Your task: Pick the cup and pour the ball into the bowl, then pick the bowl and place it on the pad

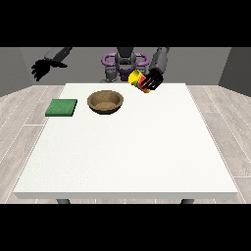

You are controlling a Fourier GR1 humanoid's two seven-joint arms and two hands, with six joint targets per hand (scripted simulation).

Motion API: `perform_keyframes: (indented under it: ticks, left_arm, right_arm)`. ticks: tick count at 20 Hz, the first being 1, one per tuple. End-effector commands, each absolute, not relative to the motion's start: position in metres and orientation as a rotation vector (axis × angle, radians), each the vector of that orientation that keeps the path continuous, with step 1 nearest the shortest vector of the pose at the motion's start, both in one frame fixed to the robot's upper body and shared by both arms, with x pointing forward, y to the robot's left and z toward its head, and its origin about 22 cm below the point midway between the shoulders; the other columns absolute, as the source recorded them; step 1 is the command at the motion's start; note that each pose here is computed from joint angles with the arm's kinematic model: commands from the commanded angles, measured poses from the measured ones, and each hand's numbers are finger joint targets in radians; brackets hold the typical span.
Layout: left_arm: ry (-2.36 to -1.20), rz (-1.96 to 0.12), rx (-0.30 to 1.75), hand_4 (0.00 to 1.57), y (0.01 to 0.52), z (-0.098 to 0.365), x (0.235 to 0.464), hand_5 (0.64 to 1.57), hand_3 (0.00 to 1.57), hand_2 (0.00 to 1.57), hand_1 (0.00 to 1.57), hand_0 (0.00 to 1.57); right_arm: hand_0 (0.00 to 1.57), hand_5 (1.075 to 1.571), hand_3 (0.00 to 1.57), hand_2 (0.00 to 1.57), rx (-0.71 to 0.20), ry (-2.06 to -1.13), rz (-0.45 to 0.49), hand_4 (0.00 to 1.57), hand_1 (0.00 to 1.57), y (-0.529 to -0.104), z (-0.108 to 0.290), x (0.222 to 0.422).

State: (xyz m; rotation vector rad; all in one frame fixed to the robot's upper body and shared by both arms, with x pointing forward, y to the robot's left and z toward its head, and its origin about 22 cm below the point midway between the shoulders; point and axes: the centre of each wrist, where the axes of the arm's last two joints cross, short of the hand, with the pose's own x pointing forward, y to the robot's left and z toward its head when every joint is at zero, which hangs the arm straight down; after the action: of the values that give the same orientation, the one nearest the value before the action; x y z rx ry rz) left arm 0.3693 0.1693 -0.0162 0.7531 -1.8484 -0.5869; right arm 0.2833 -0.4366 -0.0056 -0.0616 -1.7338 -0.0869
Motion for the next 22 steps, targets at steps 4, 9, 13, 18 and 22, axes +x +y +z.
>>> perform_keyframes:
  ticks: [4, 9, 13, 18, 22]
  left_arm:
    - [-1.746, -0.822, 0.828, 1.11, 0.113, -0.014, 0.360, 1.566, 1.57, 1.57, 1.37, 1.37]
    - [-1.775, -0.877, 0.877, 1.07, 0.112, 0.015, 0.369, 1.568, 1.57, 1.57, 1.36, 1.36]
    - [-1.780, -0.976, 0.966, 0.98, 0.082, 0.019, 0.366, 1.569, 1.57, 1.57, 1.20, 1.20]
    - [-1.773, -1.105, 1.039, 0.89, 0.046, 0.034, 0.351, 1.571, 1.53, 1.57, 0.68, 0.68]
    - [-1.787, -1.180, 1.138, 0.93, 0.040, 0.029, 0.343, 1.565, 1.57, 1.57, 0.55, 0.55]
  right_arm:
    - [0.00, 1.558, 0.00, 0.00, -0.143, -1.621, -0.140, 0.00, 0.00, -0.453, -0.038, 0.252]
    - [0.00, 1.553, 0.00, 0.00, -0.120, -1.664, -0.140, 0.00, 0.00, -0.461, -0.040, 0.247]
    - [0.00, 1.550, 0.00, 0.00, -0.121, -1.667, -0.143, 0.00, 0.00, -0.452, -0.051, 0.247]
    - [0.00, 1.551, 0.00, 0.00, -0.076, -1.674, -0.108, 0.00, 0.00, -0.466, -0.026, 0.267]
    - [0.00, 1.534, 0.18, 0.00, -0.112, -1.685, -0.097, 0.00, 0.00, -0.450, -0.012, 0.293]
